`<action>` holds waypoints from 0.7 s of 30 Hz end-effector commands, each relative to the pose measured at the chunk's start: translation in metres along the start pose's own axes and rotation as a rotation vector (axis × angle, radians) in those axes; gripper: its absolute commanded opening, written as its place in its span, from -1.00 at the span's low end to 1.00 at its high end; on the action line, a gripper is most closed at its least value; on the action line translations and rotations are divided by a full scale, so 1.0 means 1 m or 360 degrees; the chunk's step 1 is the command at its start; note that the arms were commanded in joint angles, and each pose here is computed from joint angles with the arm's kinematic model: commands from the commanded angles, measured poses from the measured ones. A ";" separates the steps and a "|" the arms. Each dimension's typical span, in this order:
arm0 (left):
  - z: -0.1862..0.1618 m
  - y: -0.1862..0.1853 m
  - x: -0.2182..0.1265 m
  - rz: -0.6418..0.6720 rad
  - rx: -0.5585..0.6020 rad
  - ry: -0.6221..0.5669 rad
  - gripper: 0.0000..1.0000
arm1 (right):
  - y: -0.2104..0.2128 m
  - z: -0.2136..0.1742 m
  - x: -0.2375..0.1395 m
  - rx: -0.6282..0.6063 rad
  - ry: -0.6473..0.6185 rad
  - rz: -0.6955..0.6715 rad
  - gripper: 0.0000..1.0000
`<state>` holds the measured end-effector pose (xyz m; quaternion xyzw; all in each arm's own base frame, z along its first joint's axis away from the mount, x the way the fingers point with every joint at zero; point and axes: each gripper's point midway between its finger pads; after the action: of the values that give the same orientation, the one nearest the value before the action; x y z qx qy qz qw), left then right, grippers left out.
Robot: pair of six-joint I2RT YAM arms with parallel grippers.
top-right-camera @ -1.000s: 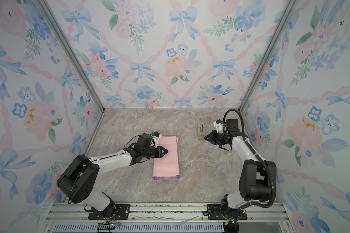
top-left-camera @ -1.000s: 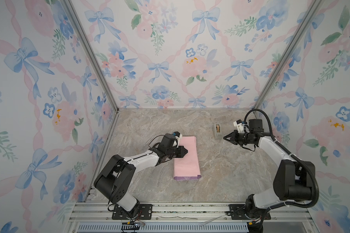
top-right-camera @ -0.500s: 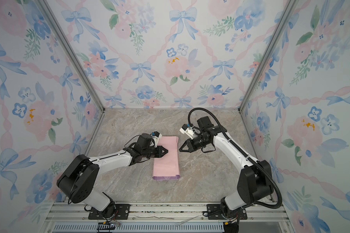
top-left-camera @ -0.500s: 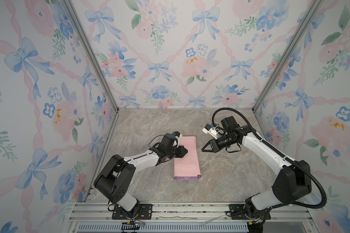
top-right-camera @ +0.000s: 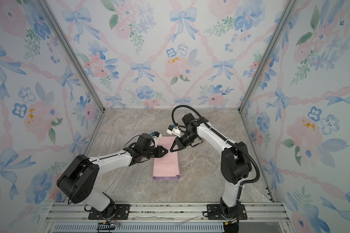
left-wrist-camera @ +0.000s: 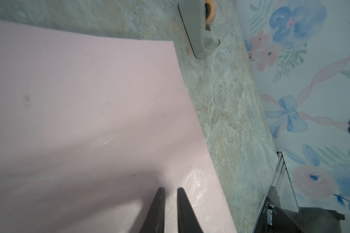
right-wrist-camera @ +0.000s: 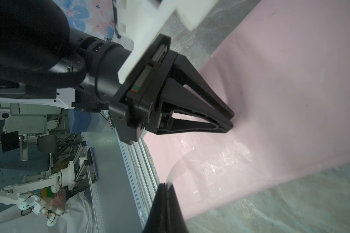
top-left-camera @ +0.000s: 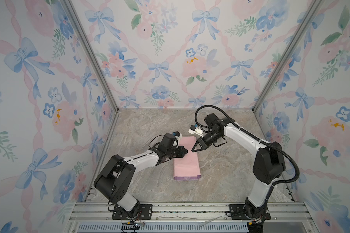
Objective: Wrap the gift box in paper
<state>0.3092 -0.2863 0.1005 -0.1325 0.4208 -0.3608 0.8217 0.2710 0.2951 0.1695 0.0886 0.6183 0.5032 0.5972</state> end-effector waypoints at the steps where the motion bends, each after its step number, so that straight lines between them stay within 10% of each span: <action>1: 0.006 -0.006 -0.002 0.0002 0.0051 -0.0010 -0.69 | -0.008 -0.005 0.010 0.0041 0.0097 0.0012 -1.00; 21: 0.007 -0.005 0.000 0.0002 0.0051 -0.0003 -0.69 | -0.061 -0.018 0.018 0.0313 0.0201 -0.0023 -1.00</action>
<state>0.3103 -0.2884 0.1039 -0.1322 0.4184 -0.3630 0.8220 0.2832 0.2778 0.1153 0.1079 0.6870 0.4530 0.5577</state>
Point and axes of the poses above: each gripper's point midway between its finger pads, its own x axis out along the fingers, its own y axis along the line the jaws close on, z = x × y, and after that the axes turned 9 degrees about x, right-handed
